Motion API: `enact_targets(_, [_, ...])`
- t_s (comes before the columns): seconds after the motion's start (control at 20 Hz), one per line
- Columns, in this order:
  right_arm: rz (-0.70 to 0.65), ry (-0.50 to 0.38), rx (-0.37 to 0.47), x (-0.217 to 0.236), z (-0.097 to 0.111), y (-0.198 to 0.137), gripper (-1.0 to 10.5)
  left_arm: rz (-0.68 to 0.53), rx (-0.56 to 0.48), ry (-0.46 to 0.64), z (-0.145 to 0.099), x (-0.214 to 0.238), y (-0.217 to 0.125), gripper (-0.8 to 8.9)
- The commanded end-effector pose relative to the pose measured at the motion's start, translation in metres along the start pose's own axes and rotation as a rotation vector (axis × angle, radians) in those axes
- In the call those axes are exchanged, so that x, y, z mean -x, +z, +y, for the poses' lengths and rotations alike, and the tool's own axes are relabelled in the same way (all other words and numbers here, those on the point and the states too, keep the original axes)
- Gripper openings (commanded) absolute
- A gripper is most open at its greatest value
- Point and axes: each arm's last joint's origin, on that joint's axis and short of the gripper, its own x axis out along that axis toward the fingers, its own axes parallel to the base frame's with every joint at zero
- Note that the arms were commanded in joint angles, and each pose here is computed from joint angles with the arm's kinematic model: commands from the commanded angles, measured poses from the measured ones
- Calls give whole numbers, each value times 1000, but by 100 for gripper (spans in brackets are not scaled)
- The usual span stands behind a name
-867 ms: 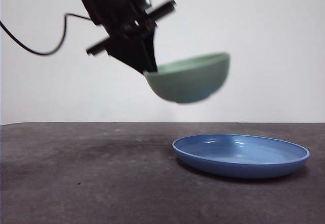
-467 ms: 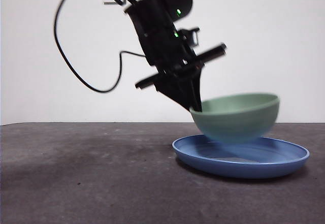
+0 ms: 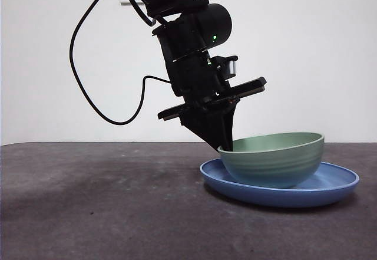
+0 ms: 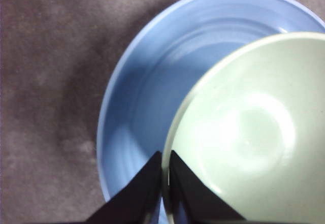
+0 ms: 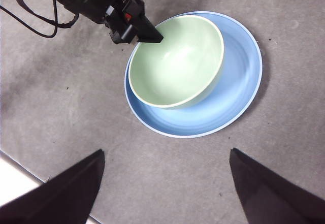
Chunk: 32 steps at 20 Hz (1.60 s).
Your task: Place the green bowl on the blue plate
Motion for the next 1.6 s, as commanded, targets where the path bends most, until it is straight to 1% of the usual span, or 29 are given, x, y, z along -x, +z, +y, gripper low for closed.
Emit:
enact_targets(0.05, [-19, -1, 0, 3, 2, 4, 391, 5, -31, -3, -5, -8, 3, 93])
enact_targets(0.15, [-19, -1, 0, 3, 2, 4, 391, 2, -31, -4, -5, -7, 4, 218])
enact_targets(0.2, [-20, -1, 0, 3, 2, 4, 391, 0, -31, -4, -5, -6, 4, 250])
enact_targets(0.35, [-20, -3, 0, 3, 2, 4, 391, -11, -32, -6, -6, -2, 6, 250])
enact_targets(0.5, [-20, -37, 2, 3, 1, 4, 391, -62, -38, -12, -9, 19, 10, 250])
enact_targets(0.65, [-24, -50, 3, 3, 1, 5, 391, -153, -37, -16, -8, 62, 16, 250])
enact_targets(0.9, [-34, -55, 8, 3, 0, 6, 391, -356, -42, -5, 1, 161, 14, 250])
enact_targets(1.05, [-54, -79, 13, 3, 0, 8, 391, -429, -29, 22, 11, 211, 0, 249])
enact_targets(1.15, [-62, -78, 12, 3, 0, 9, 391, -453, -21, 44, 18, 235, -12, 249])
enact_targets(1.25, [-68, -78, 12, 3, 0, 9, 391, -469, -7, 61, 24, 248, -29, 249])
enact_targets(1.35, [-74, -78, 4, 3, 0, 10, 391, -464, -12, 72, 29, 251, -50, 249])
enact_targets(1.4, [-75, -78, 3, 3, 0, 10, 391, -464, -19, 56, 30, 250, -60, 248])
enact_targets(1.6, [-74, -78, -3, 3, 0, 10, 390, -444, -51, -114, 31, 236, -110, 248])
